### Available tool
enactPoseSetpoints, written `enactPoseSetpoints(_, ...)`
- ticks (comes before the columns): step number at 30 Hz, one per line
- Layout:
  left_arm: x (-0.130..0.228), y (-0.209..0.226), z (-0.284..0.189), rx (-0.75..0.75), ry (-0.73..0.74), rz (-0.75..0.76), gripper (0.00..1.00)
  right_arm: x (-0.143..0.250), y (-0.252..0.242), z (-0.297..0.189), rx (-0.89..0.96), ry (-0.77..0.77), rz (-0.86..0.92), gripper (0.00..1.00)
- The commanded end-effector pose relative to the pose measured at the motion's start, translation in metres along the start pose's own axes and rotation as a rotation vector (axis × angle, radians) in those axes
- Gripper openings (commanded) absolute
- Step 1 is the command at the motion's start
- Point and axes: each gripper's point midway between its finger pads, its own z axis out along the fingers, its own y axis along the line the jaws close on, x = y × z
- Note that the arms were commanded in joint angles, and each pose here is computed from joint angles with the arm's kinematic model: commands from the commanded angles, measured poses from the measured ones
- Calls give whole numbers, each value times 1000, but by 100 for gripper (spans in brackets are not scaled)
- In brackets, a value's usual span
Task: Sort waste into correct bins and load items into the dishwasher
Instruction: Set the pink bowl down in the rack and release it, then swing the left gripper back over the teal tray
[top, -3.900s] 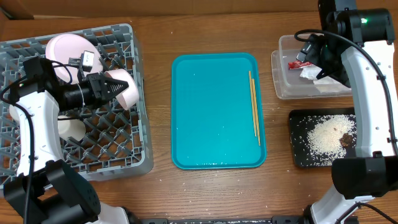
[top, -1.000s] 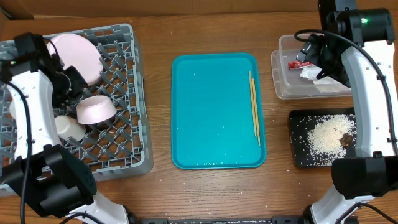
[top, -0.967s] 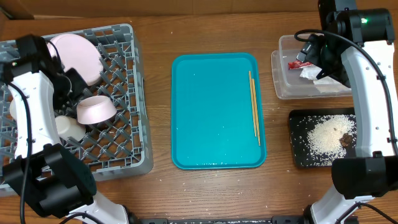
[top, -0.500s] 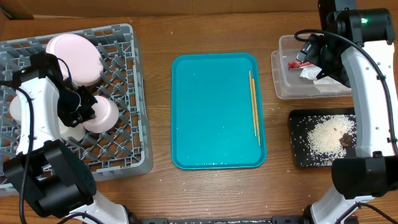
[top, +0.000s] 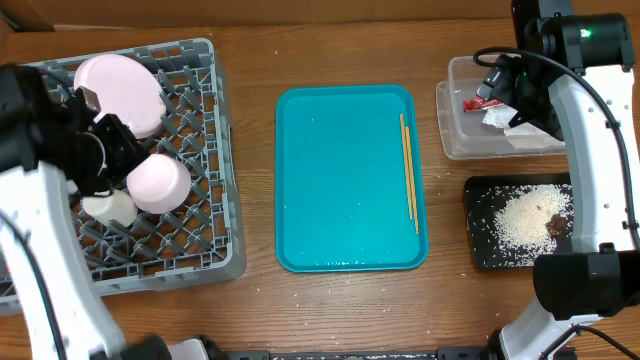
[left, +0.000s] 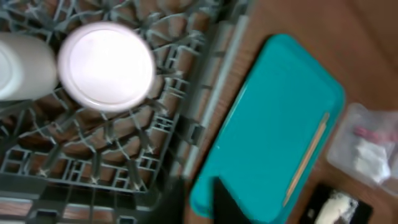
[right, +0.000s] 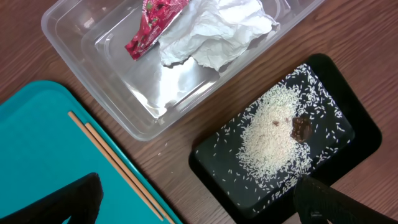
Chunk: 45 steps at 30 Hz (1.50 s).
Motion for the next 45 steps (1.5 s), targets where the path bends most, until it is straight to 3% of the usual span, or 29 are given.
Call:
enactPoseSetpoints(1, 17, -25, -20, 104, -3, 57, 59, -5, -2, -13, -24, -34, 5, 100)
enactPoseSetpoints(4, 36, -39, -22, 157, 55, 117, 75, -5, -2, -13, -24, -34, 5, 100)
enactPoseSetpoints(13, 95, -94, -8, 245, 226, 350, 78, -5, -2, -13, -24, -34, 5, 100)
enactPoseSetpoints(18, 133, -129, -1, 274, 288, 521, 88, -5, -2, -13, -24, -34, 5, 100)
enactPoseSetpoints(22, 152, -141, 10, 192, 287, 577, 100, -5, -2, -13, -24, -34, 5, 100)
enactPoseSetpoints(28, 181, -161, 28, 133, 297, 662, 100, -5, -2, -13, -24, -34, 5, 100)
enactPoseSetpoints(38, 218, -174, 67, 81, 438, 722, 100, -5, -2, -13, -24, -34, 5, 100)
enactPoseSetpoints(45, 231, -179, 86, 56, 478, 752, 100, -5, -2, -13, -24, -34, 5, 100)
